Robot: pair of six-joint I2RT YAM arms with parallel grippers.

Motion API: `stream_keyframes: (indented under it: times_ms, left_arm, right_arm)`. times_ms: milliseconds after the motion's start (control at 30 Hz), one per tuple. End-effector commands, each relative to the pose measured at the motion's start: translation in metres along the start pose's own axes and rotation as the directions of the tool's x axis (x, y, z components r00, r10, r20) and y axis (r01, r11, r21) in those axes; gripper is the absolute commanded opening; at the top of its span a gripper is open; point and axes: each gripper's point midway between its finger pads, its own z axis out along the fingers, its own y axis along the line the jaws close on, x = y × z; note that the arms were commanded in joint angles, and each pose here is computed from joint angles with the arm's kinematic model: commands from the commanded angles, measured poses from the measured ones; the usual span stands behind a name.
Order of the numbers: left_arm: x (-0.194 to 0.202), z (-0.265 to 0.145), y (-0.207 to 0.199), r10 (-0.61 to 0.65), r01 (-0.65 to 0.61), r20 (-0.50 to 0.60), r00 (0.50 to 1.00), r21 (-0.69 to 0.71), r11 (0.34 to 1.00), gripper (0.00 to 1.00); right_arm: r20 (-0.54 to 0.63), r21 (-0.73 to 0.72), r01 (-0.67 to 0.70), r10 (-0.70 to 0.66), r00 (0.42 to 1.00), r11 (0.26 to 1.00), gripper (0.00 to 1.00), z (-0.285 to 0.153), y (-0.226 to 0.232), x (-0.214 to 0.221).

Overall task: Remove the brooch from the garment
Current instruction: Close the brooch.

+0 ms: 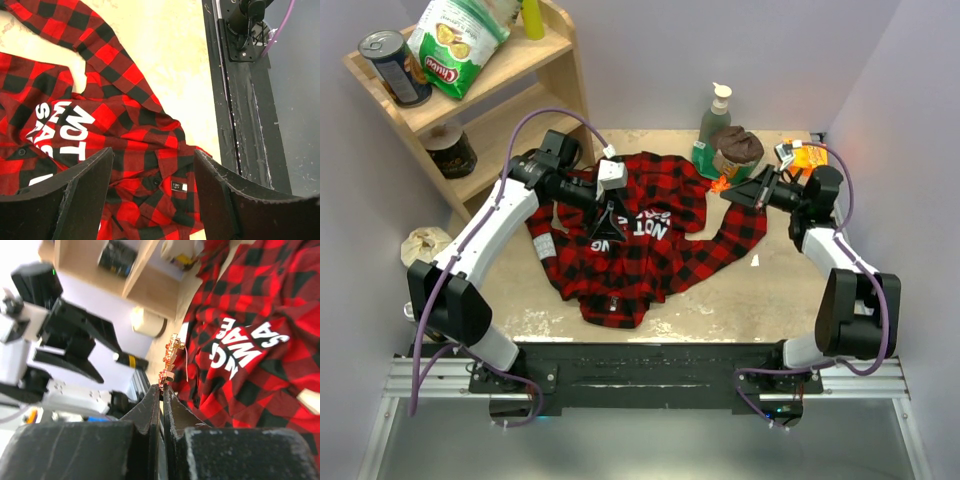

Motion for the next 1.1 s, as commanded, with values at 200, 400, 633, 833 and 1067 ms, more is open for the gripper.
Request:
stream_keyframes:
  times_ms: [200,400,633,833,1067]
  left_arm:
    - [-0.011,-0.001,-0.003,0.012,-0.013,0.053,0.999,0.019,1.000,0.70]
    - [-0.010,0.000,-0.004,0.005,-0.007,0.067,0.998,0.017,1.000,0.70]
    - [-0.010,-0.003,-0.011,0.035,-0.036,0.078,0.996,0.003,0.999,0.70]
    - [-0.007,-0.006,-0.010,0.042,-0.039,0.067,0.997,-0.044,0.998,0.73]
    - [0.005,-0.007,-0.006,0.025,-0.023,0.022,0.999,-0.079,0.997,0.99]
  right_arm:
    - [0.232,0.074,-0.047,0.029,0.972,0.996,0.00,-0.037,-0.013,-0.038]
    - [0.251,0.094,-0.032,0.007,0.968,0.995,0.00,-0.045,-0.018,-0.046]
    - [0.258,0.162,-0.002,-0.040,0.965,0.987,0.00,-0.055,-0.030,-0.052]
    - [0.308,0.245,-0.013,-0.065,0.949,0.969,0.00,-0.076,-0.048,-0.061]
    - [0.327,0.330,0.001,-0.115,0.938,0.944,0.00,-0.100,-0.064,-0.070]
